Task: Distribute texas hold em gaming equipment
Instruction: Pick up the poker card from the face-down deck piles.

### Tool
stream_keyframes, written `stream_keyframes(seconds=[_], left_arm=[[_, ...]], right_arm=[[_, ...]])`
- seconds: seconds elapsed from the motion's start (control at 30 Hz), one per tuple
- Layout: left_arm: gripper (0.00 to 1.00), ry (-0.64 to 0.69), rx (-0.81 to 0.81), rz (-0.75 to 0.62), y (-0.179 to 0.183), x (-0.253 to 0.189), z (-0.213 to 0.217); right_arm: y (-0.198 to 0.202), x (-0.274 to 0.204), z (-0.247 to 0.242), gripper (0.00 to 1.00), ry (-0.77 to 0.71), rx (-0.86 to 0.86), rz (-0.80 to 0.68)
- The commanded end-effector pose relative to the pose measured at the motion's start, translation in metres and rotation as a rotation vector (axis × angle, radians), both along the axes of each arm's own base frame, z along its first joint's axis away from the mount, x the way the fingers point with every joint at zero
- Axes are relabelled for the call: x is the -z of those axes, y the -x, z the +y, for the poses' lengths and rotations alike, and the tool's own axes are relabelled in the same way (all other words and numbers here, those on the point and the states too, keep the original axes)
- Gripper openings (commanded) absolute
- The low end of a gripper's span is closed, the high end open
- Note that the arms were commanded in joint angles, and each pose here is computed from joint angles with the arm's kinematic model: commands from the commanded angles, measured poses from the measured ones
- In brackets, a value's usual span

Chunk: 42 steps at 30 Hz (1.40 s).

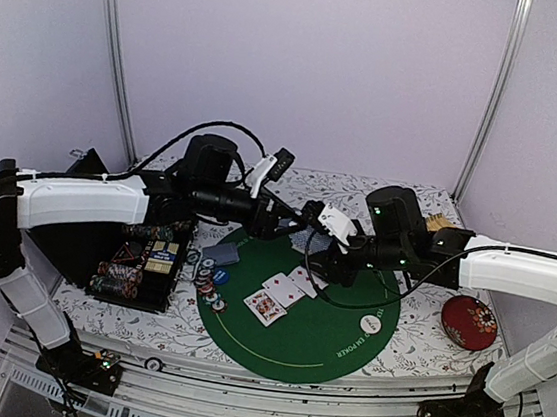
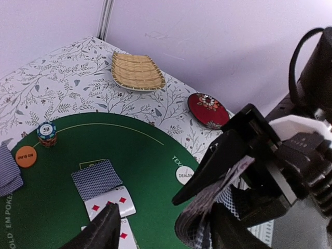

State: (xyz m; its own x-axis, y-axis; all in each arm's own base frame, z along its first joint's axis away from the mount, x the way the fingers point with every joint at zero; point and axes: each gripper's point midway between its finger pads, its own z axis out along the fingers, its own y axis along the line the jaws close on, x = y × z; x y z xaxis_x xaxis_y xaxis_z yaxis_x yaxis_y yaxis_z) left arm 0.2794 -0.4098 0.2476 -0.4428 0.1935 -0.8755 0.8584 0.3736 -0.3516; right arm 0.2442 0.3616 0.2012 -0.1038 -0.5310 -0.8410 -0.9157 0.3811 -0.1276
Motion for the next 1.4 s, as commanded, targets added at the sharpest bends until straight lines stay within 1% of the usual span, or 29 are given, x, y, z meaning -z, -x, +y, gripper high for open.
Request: stream_keyframes(seconds=[0.0, 0.1, 0.13, 0.2, 0.37, 0.63, 1.0, 1.07, 1.17, 1.27, 1.3, 1.37], left_arm=[[0.50, -0.004, 0.007, -0.035, 0.001, -0.012, -0.004], [0.25, -0.005, -0.018, -0.056, 0.001, -0.017, 0.002], [0.20, -0.005, -0.026, -0.060, 0.001, -0.018, 0.004], [0.13, 0.002, -0.017, -0.065, 0.005, -0.020, 0.006], [0.00, 0.017, 0.026, -0.056, 0.015, -0.023, 0.006], [0.00, 0.018, 0.000, -0.079, 0.014, -0.031, 0.016], [0.00, 0.195, -0.103, -0.054, -0.006, -0.073, 0.048], [0.00, 0.242, -0.145, -0.053, -0.016, -0.083, 0.059], [0.00, 0.277, -0.250, -0.024, -0.046, -0.082, 0.078], [0.00, 0.243, -0.345, 0.061, -0.083, -0.051, 0.080], [0.00, 0.235, -0.342, 0.089, -0.092, -0.044, 0.073], [0.00, 0.215, -0.318, 0.171, -0.106, -0.015, 0.055]], right_arm=[[-0.001, -0.015, 0.008, 0.44, -0.035, -0.015, -0.033], [-0.001, -0.017, 0.006, 0.44, -0.038, -0.010, -0.039], [-0.001, -0.017, 0.005, 0.44, -0.039, -0.009, -0.039], [-0.001, -0.018, 0.004, 0.44, -0.040, -0.005, -0.046], [-0.003, -0.020, 0.001, 0.44, -0.035, 0.011, -0.057], [-0.005, -0.020, -0.006, 0.44, -0.027, 0.038, -0.068], [-0.024, -0.011, -0.034, 0.44, -0.029, 0.124, -0.040], [-0.032, -0.007, -0.044, 0.44, -0.025, 0.165, -0.028], [-0.044, -0.004, -0.062, 0.43, -0.013, 0.241, -0.017], [-0.054, -0.003, -0.079, 0.44, 0.005, 0.305, -0.011], [-0.056, -0.002, -0.086, 0.44, 0.011, 0.326, -0.008], [-0.062, -0.004, -0.101, 0.44, 0.015, 0.372, -0.004]])
